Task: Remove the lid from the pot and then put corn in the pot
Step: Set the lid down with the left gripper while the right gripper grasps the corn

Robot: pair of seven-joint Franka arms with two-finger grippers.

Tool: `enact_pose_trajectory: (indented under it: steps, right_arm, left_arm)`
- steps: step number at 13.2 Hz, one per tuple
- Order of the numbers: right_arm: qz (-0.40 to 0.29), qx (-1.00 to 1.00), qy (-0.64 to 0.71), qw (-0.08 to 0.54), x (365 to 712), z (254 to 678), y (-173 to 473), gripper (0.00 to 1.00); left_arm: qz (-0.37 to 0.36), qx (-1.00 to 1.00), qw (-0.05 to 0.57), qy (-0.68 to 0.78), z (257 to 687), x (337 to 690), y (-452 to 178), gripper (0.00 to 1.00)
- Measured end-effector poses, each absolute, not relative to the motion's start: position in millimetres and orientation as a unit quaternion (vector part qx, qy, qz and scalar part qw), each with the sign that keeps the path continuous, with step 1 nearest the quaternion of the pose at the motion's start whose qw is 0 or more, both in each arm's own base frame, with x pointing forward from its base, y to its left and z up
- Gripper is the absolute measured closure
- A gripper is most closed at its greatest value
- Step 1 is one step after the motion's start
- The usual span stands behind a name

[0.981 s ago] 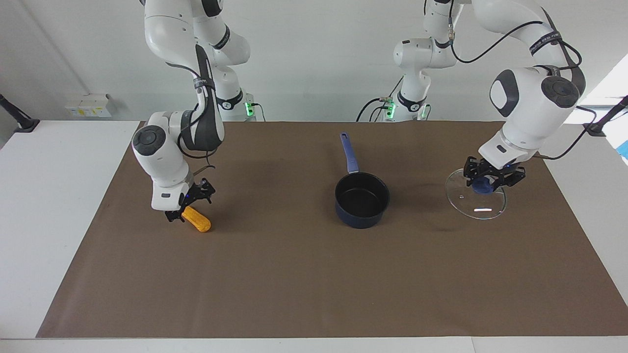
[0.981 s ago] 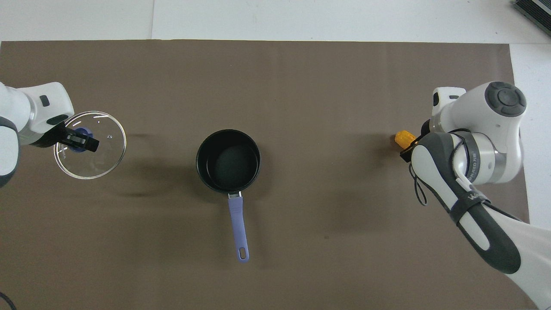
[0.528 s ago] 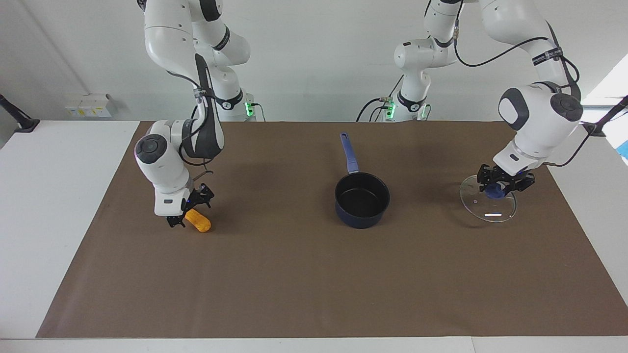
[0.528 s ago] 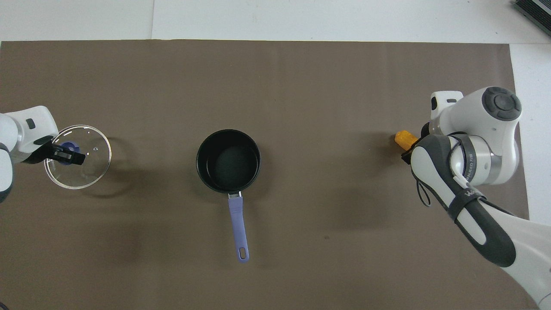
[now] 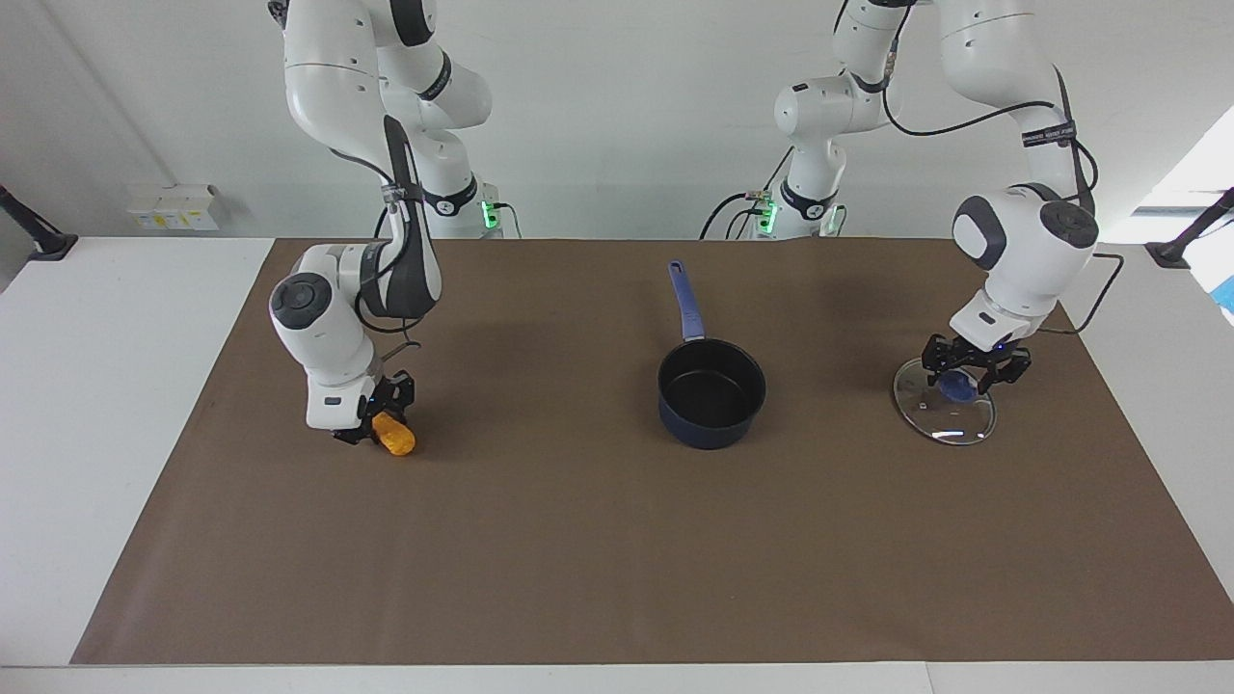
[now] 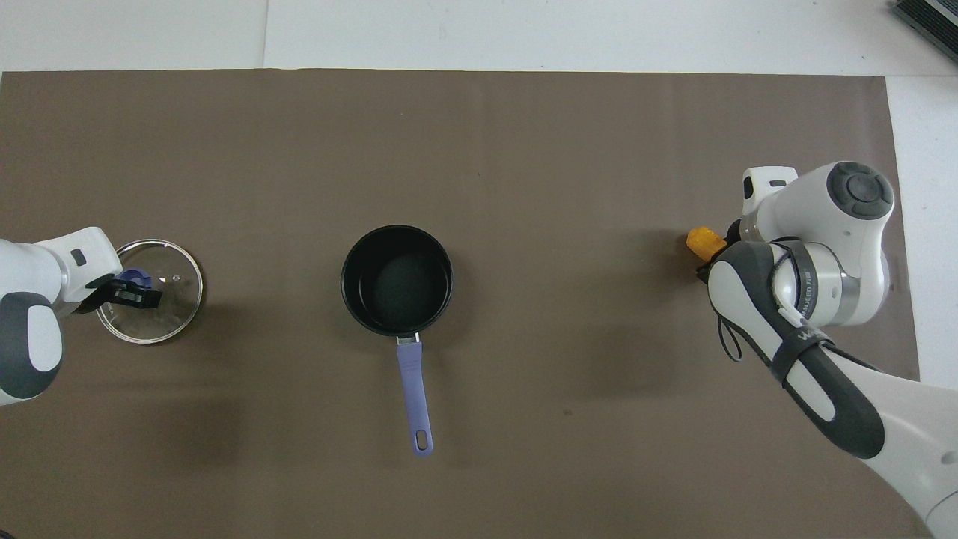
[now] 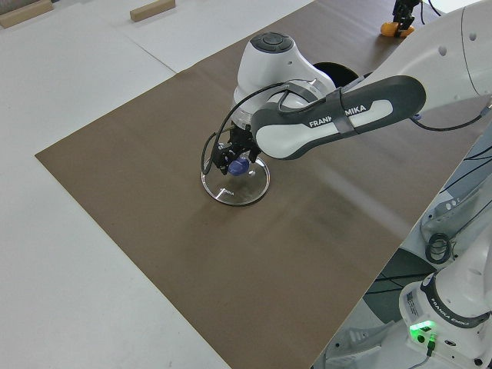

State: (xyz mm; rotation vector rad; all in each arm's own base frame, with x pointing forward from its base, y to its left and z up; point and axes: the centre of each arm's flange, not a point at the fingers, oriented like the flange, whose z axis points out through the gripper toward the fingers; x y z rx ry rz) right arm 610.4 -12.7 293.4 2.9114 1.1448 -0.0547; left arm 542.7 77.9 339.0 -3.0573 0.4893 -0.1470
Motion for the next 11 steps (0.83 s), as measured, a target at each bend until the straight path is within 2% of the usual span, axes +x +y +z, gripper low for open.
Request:
enact_pose_trajectory:
  steps: [2, 4, 8, 11]
  right_arm:
    - [-0.018, 0.937, 0.35, 0.006, 613, 298, -15, 0.63]
    - [-0.022, 0.948, 0.319, 0.005, 620, 321, -16, 0.63]
    - [-0.007, 0.967, 0.256, 0.009, 621, 404, -8, 0.63]
    - [-0.006, 0.978, 0.21, 0.006, 613, 459, 13, 0.63]
  left_arm:
    - [-0.057, -0.985, 0.024, 0.16, 347, 550, 77, 0.0]
    - [-0.066, -0.984, 0.026, 0.16, 362, 560, 73, 0.0]
    - [-0.086, -0.988, 0.023, 0.123, 398, 579, 48, 0.0]
    - [-0.067, -0.997, 0.01, 0.048, 435, 586, 12, 0.0]
